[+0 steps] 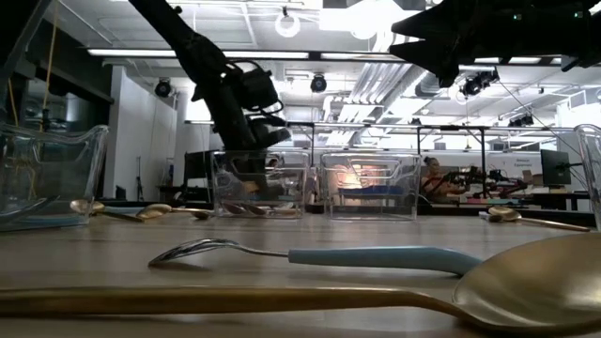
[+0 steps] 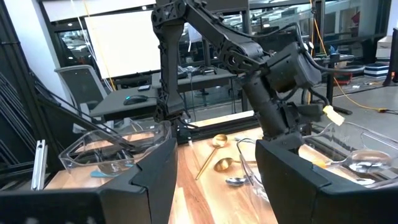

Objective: Sort silverware by color (type)
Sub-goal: Put the yellow spoon into the top left transparent bin

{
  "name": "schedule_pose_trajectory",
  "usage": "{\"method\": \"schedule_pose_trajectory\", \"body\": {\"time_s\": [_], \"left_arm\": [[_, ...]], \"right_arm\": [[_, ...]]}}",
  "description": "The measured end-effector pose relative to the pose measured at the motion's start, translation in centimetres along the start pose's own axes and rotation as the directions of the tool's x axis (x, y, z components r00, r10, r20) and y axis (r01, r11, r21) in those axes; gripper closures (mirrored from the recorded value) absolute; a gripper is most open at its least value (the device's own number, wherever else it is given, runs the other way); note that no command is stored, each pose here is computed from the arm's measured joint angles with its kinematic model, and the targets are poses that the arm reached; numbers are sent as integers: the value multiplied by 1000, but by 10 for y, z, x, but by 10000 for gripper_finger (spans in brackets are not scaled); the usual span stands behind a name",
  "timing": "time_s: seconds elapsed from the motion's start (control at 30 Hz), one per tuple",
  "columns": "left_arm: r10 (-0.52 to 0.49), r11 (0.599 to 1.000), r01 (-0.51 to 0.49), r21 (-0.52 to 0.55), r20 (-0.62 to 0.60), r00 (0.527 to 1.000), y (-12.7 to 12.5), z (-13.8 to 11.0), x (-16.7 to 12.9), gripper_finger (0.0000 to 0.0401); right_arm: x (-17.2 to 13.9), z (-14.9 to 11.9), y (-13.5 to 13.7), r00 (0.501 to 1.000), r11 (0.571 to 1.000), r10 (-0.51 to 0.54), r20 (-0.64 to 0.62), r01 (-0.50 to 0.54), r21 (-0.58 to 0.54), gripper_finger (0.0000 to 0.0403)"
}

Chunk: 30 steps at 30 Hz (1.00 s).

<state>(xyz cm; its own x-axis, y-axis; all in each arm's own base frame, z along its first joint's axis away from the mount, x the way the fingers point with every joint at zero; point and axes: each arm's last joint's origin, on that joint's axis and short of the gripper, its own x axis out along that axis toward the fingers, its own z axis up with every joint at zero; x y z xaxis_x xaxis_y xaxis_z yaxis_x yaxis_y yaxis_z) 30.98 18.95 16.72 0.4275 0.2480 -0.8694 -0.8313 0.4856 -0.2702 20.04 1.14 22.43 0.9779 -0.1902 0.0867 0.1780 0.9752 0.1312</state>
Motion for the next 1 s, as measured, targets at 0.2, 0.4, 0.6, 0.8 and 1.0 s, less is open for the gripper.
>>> {"method": "schedule_pose_trajectory", "body": {"time_s": [0.2,0.4,0.6,0.8,1.0], "left_arm": [[9,1000,-9,-8,-17,1000,1,-2,8,386],[14,1000,-15,-7,-26,1000,2,-3,11,376],[14,1000,-14,-7,-24,1000,2,-3,11,359],[16,1000,-16,0,-22,1000,2,-3,11,357],[30,999,-30,20,-14,999,2,-3,11,355]], "right_arm": [[0,0,0,1000,1000,0,0,0,6,201],[0,0,0,1000,1000,0,0,0,6,201],[0,0,0,1000,1000,0,1,0,7,201],[0,0,0,1000,1000,0,1,0,6,201],[0,0,0,1000,1000,0,1,0,6,201]]}}
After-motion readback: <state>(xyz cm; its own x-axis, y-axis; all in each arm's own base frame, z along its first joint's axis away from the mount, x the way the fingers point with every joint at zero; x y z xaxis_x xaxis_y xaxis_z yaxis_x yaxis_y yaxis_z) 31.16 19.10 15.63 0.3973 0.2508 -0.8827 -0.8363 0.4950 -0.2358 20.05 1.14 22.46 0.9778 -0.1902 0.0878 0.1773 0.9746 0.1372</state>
